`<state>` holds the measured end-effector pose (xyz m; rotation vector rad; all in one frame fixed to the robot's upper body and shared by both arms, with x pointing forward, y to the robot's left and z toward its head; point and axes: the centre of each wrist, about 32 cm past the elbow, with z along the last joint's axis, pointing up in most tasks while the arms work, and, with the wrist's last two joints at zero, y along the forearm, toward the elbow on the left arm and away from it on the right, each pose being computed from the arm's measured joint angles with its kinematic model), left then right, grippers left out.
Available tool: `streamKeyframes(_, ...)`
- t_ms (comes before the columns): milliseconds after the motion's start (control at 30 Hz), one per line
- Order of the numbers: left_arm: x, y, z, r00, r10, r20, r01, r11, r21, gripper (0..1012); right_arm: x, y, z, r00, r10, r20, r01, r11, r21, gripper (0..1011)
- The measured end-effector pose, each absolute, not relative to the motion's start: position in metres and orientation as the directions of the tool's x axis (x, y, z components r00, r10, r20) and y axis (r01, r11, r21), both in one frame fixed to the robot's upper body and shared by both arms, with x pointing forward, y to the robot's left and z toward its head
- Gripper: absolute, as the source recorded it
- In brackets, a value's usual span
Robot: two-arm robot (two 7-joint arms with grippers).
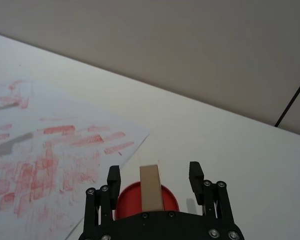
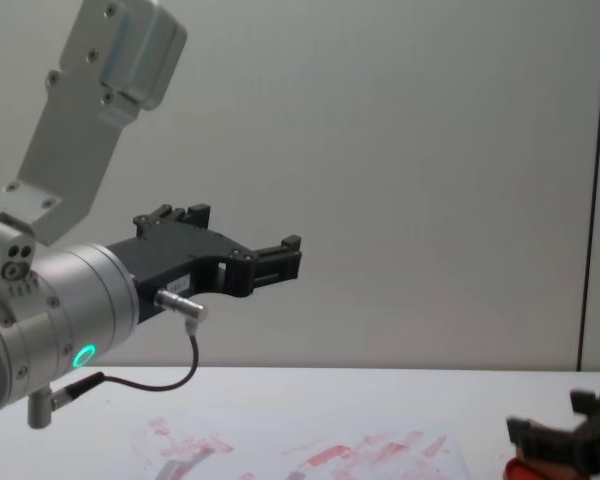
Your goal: Use the one hand to pick up the stamp and affix it onto the A4 paper.
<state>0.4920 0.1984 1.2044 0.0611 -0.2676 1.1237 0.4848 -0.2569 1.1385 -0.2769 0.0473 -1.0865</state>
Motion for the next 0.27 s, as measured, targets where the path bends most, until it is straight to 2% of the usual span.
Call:
streamKeyframes(133,0.492,0.198,1.204,0.404,0.882,0.242,-0.897,0.434,-0.086,1002,0.483,-0.255,1.145,0.463,-0.882,0.089,0.874,0.438,-0.209,920)
streamKeyframes(267,0.492,0.198,1.204,0.404,0.882,0.242,-0.897,0.434,-0.086,1002,0.480,-0.250,1.156,0.458,-0.886,0.076,0.884,0.443,-0.151,1001)
